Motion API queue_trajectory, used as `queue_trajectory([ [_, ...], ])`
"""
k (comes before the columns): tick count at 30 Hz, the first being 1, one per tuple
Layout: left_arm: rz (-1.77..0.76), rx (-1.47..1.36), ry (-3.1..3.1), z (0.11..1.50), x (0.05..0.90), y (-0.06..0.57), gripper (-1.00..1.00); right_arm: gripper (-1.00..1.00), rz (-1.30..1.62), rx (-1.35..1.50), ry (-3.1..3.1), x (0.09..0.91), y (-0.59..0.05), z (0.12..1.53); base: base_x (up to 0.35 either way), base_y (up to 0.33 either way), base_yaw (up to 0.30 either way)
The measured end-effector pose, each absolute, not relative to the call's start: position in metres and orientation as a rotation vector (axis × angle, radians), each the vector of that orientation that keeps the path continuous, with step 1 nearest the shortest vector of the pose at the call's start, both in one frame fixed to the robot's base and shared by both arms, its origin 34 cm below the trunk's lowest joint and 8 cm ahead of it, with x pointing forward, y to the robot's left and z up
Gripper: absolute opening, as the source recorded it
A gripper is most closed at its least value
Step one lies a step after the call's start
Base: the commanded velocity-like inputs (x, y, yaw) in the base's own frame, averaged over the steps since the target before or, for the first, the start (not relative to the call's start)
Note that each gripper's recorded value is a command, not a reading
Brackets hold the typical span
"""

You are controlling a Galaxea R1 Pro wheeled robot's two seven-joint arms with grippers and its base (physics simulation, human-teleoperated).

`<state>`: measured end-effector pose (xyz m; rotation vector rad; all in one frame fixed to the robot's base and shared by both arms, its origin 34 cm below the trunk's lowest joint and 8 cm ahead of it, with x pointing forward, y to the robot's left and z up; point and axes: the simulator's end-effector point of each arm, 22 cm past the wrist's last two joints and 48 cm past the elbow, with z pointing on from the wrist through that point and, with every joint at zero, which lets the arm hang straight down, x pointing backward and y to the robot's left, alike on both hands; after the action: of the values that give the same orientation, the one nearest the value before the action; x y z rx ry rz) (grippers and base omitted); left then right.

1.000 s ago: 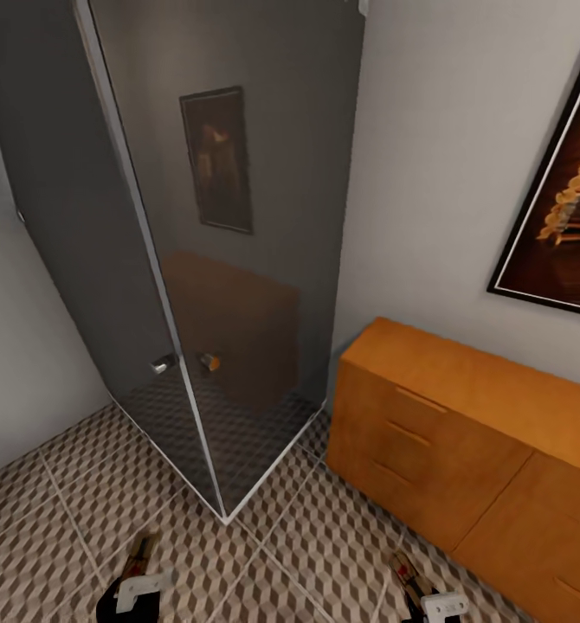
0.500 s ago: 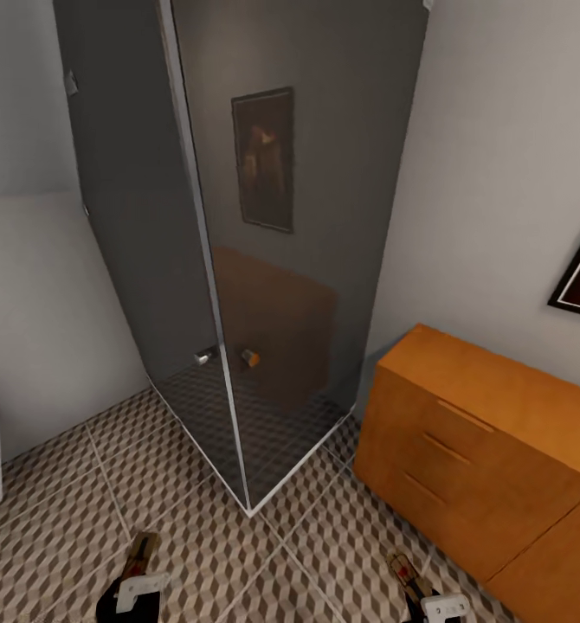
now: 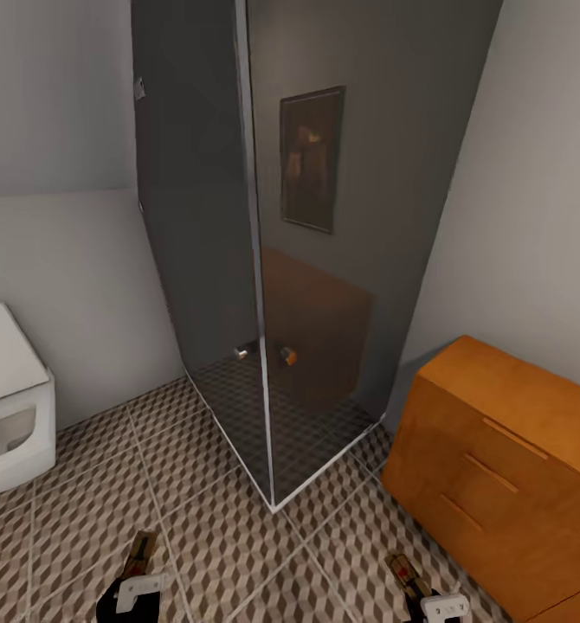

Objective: Take the four mousetraps from the cabinet in the bathroom and place them on the bathroom floor. Make sure all four end up on the same floor surface, and ensure that at least two of them are either under or directly next to the same bathroom sink.

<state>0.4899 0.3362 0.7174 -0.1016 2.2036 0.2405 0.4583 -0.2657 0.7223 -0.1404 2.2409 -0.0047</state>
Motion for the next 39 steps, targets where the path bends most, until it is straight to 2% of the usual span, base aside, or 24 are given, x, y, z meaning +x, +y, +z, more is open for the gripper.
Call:
queue_trajectory([
  [39, 0.241, -0.102, 2.203, 0.7174, 0.49, 0.3362, -1.0, -1.0, -0.023, -0.133, 2.247, 0.4563, -0.2693, 0.7205, 0.0, 0.016, 0.28],
])
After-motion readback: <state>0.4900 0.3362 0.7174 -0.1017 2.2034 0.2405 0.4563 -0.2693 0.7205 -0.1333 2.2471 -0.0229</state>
